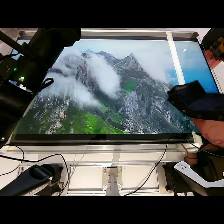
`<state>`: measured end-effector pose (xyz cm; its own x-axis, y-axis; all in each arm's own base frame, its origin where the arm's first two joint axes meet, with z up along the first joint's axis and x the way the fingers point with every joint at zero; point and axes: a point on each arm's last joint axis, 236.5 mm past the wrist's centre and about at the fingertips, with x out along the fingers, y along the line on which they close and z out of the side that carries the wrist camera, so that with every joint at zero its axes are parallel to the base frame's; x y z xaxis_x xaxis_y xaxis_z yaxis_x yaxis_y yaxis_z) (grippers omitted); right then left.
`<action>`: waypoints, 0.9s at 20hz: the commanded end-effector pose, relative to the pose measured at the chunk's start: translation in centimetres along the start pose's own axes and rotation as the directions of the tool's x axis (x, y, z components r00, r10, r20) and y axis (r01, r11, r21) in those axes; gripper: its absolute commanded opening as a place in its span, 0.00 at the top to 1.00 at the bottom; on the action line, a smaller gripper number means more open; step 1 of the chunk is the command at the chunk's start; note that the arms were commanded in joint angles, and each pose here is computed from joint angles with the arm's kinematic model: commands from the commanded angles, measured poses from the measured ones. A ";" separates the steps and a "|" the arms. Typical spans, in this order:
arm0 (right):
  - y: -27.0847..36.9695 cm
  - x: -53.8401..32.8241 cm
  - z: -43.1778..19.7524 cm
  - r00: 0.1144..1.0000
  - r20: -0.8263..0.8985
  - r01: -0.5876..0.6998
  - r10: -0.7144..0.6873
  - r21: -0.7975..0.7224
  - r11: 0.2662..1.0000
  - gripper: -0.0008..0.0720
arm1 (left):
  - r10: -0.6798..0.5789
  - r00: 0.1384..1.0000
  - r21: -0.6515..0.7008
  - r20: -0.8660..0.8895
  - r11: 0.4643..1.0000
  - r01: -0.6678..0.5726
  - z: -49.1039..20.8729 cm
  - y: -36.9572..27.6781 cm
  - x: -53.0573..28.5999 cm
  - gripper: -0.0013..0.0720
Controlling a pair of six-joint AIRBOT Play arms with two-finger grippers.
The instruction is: Fold the clothes and pants, and hang the long-sleeved shirts on hangers.
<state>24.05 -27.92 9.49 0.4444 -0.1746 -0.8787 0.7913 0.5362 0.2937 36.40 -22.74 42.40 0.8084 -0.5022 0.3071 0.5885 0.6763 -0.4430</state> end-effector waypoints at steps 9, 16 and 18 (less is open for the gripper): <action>-9.1 -3.5 -0.1 0.973 -0.006 0.229 -0.229 0.099 0.969 0.55 | 0.001 1.000 0.001 -0.001 1.000 -0.001 0.0 0.0 0.0 0.30; -1.2 -7.0 5.2 0.980 0.196 -0.085 0.047 0.193 0.978 0.23 | 0.034 0.999 0.074 0.006 0.997 -0.034 0.4 1.3 0.0 0.30; 7.8 -10.0 7.3 0.892 0.275 -0.397 0.359 0.098 0.913 0.74 | 0.103 0.995 0.117 0.013 0.988 -0.104 1.0 3.6 -0.3 0.39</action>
<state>21.64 -31.58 16.09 0.5153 -0.3028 -0.8017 0.8315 0.4031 0.3822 37.24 -21.51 42.13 0.8306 -0.4717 0.2958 0.5564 0.7243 -0.4072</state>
